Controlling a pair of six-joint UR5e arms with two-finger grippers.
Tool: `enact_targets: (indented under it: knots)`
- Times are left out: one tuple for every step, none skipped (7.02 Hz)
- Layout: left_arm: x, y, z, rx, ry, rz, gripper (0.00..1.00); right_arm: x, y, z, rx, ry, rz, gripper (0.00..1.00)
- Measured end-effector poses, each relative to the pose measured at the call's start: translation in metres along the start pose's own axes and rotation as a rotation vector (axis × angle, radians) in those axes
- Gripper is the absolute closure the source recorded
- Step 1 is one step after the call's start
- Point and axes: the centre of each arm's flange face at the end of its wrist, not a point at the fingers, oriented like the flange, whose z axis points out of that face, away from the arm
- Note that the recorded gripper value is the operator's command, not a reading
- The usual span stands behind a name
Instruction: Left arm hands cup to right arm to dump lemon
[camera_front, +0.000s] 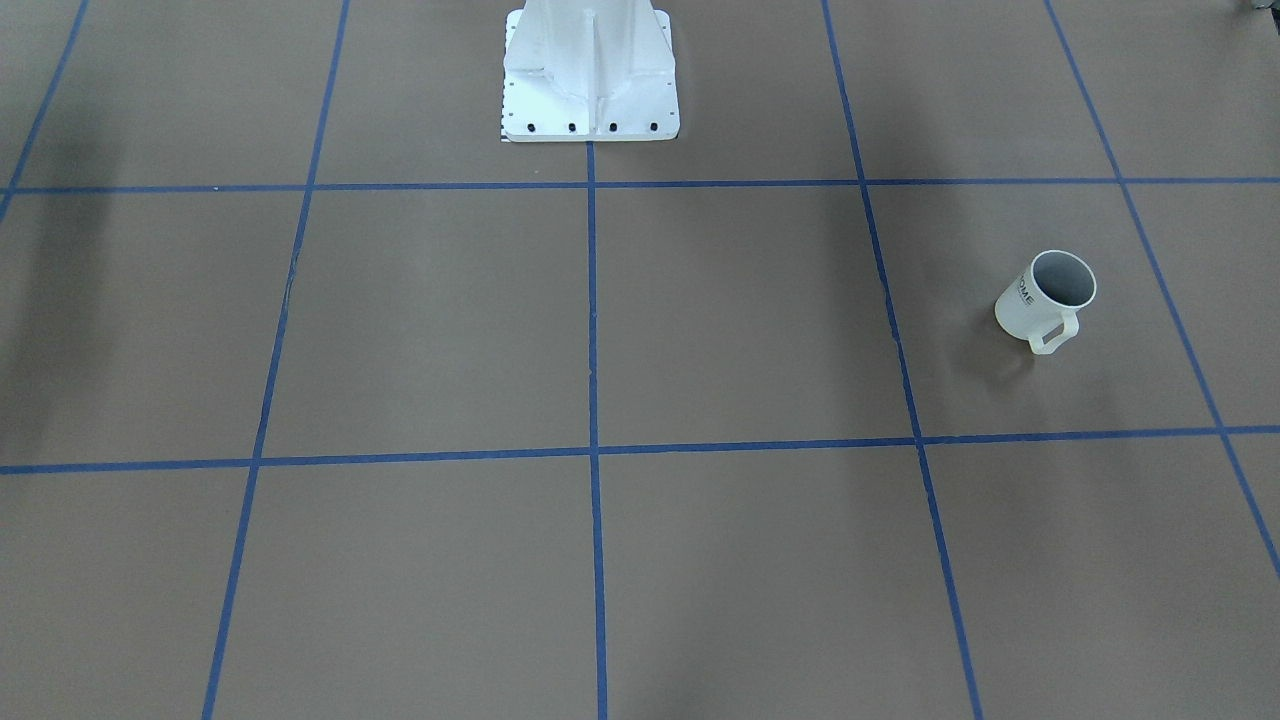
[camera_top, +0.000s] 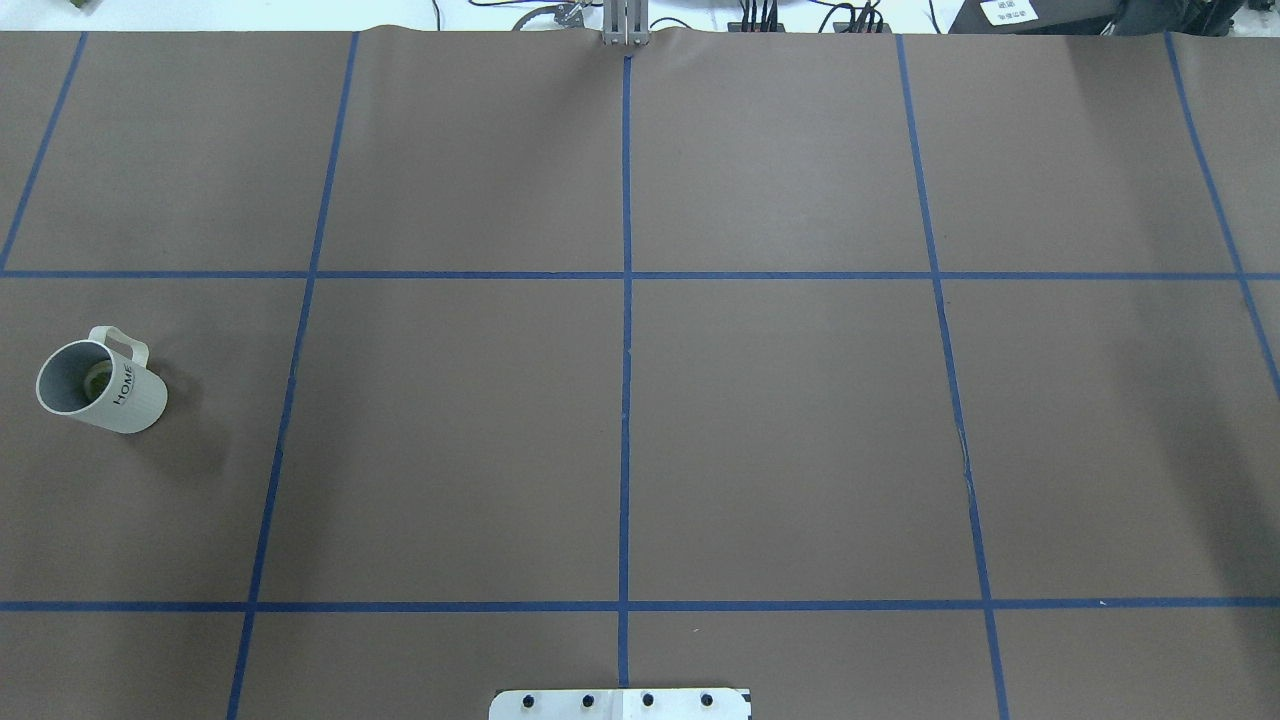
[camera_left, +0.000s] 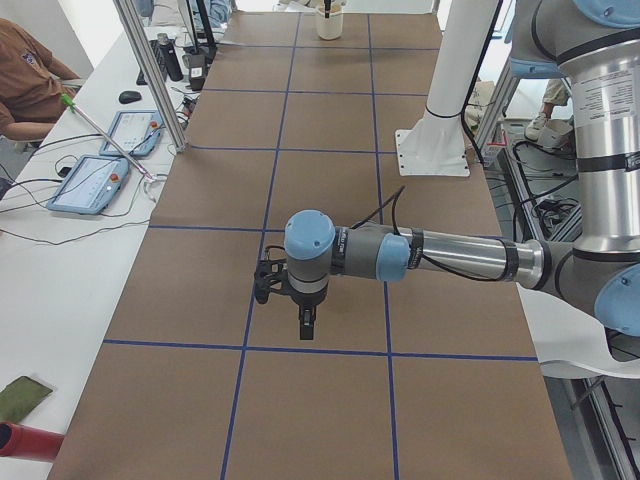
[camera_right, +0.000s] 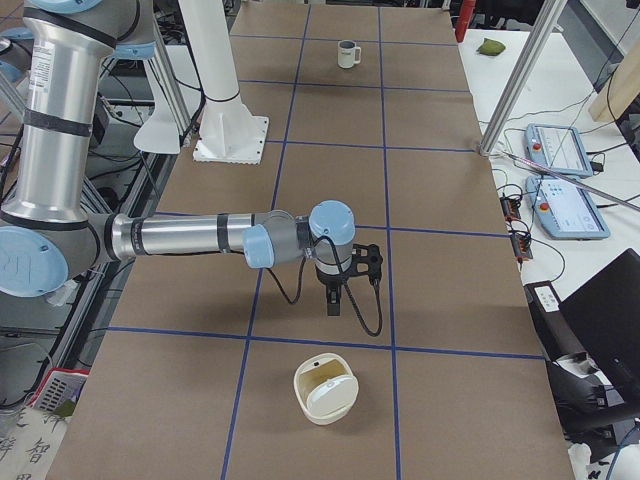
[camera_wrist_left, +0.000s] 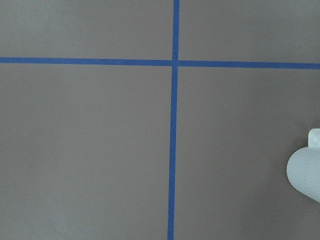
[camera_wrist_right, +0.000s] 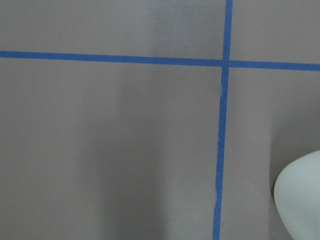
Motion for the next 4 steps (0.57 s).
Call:
enact_targets:
  knots:
    - [0.009, -0.004, 0.007, 0.001, 0.007, 0.028, 0.0, 0.002, 0.0, 0.002, -0.004, 0.002, 0.004, 0.0]
    - [0.026, -0.012, 0.02, -0.011, 0.014, 0.053, 0.0, 0.007, -0.002, 0.007, -0.008, 0.004, 0.009, 0.0]
    - [0.05, -0.024, 0.033, -0.029, 0.022, 0.064, 0.0, 0.011, -0.006, 0.012, -0.003, 0.004, 0.004, 0.0]
    - [0.075, -0.031, 0.047, -0.052, 0.029, 0.055, 0.0, 0.013, -0.008, 0.014, 0.009, 0.002, -0.009, 0.0]
